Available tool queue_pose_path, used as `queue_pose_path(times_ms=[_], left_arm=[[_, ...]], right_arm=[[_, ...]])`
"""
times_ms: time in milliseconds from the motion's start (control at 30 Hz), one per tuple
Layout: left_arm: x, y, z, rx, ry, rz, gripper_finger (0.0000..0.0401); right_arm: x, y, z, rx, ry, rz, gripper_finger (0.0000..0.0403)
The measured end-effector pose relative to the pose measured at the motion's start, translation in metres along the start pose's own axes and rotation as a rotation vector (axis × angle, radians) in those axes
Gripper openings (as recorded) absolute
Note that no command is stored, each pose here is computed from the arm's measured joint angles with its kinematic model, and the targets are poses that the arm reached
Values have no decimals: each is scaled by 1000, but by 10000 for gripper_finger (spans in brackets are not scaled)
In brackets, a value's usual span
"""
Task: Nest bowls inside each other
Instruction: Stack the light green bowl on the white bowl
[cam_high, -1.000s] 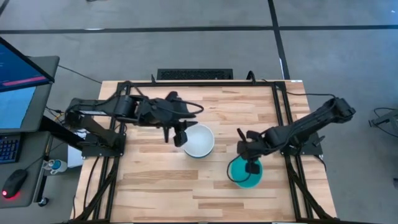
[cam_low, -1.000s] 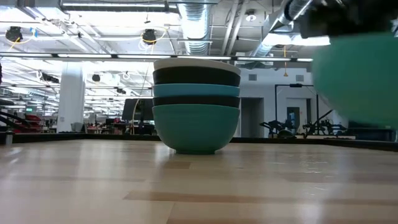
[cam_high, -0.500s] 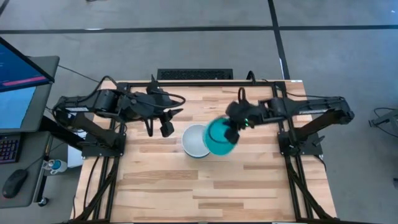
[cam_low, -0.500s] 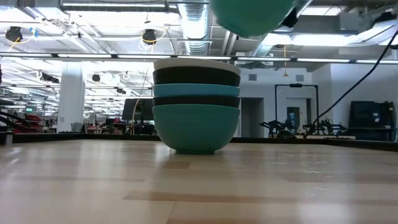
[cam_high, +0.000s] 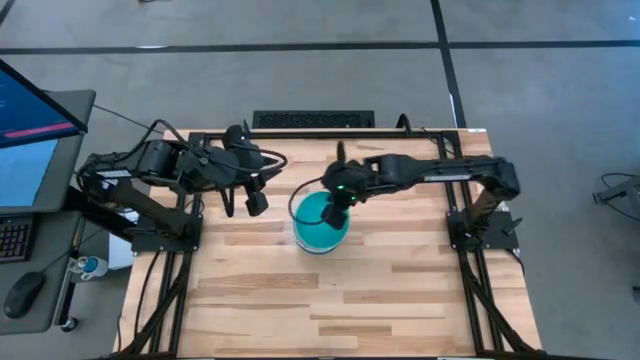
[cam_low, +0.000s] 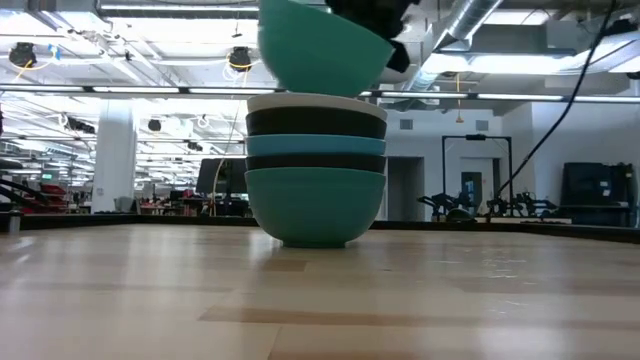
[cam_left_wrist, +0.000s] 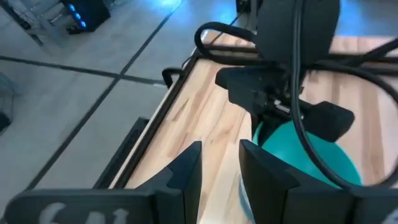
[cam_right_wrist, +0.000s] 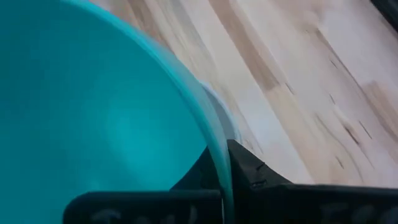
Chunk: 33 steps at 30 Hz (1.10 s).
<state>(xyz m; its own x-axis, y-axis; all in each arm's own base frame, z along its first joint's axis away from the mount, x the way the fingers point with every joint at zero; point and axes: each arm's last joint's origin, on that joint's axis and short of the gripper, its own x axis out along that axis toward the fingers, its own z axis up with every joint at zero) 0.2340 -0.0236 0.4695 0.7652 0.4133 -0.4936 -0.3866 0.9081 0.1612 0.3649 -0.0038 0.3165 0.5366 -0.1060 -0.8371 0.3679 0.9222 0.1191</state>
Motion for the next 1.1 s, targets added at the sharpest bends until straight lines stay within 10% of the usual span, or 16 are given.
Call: queue_pose_path(times_ms=[1100], left_arm=[[-11, 9, -8, 62, 36, 7, 100]], right_arm=[[58, -19, 16, -55, 252, 74, 95]])
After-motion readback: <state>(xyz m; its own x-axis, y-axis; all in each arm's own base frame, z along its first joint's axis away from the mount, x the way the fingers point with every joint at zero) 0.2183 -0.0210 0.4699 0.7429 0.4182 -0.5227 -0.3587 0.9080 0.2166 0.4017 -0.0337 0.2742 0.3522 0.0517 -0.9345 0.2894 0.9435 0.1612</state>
